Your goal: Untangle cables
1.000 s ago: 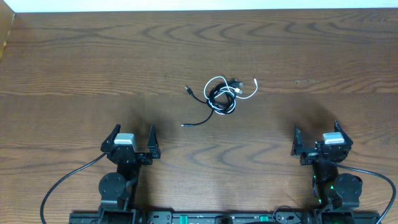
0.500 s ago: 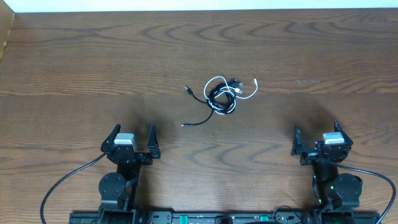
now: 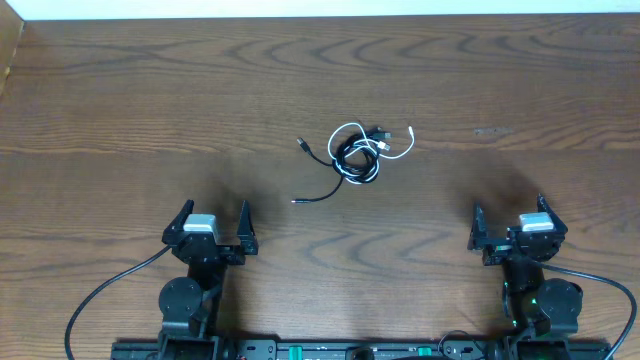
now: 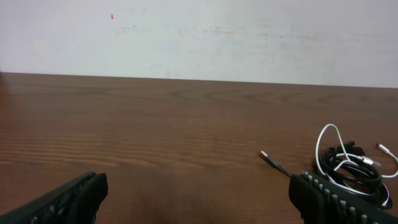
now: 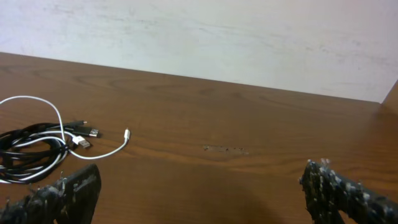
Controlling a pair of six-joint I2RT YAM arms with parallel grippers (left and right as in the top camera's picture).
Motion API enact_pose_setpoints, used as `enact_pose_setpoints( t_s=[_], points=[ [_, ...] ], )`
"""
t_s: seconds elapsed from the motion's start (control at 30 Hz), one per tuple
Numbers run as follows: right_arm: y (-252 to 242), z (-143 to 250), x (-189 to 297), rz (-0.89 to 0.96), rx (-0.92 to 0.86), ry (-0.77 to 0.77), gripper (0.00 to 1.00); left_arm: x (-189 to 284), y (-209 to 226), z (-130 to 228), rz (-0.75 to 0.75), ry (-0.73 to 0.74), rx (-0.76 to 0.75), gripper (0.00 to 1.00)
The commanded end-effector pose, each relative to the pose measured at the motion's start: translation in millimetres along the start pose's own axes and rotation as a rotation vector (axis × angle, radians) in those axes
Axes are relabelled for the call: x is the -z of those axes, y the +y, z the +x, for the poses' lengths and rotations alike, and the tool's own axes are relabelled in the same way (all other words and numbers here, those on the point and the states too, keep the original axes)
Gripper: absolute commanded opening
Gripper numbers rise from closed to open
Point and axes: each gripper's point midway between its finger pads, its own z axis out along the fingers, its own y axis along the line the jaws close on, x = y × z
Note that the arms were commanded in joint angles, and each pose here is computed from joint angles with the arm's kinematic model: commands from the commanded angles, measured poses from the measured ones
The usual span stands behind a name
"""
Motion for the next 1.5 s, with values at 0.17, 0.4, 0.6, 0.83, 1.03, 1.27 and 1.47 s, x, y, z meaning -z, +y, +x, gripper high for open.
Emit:
enact_pose_setpoints(
  t_s=[0.17, 0.4, 0.6, 0.83, 1.03, 1.27, 1.47],
  points=[
    [2.7, 1.1, -0.1, -0.011, 0.011, 0.003, 0.99, -1.1, 2.9, 19.1, -0.016, 0.072, 0.004, 0.98],
    [5.1, 0.3, 0.0, -0.026, 0.011, -0.001, 0.99, -1.7, -13.2, 15.0, 0.072, 0.125, 0.009, 0.98],
    [5.1, -0.8, 0.0, -0.026, 0.011, -0.005, 0.99, -6.1, -32.6, -3.0, 0.173, 0.189, 0.021, 0.98],
    [5.3, 0.0, 0.0, -0.027, 0.011, -0.002, 0.99, -18.9, -41.9, -23.8, 0.211, 0.274, 0.033, 0.98],
    [9.1, -0.3, 0.1, -0.049, 0.006, -0.003, 0.99, -20.1, -57.9, -45.6, 0.283, 0.440, 0.070, 0.98],
    [9.2, -0.4, 0.1, -0.050, -0.017, -0.003, 0.99, -27.1, -66.6, -57.4, 0.322, 0.459, 0.113, 0.98],
    [14.4, -4.1, 0.7, -0.081, -0.023, -0.017, 0.99, -32.4, -67.6, -63.2, 0.319, 0.439, 0.155, 0.98]
  ],
)
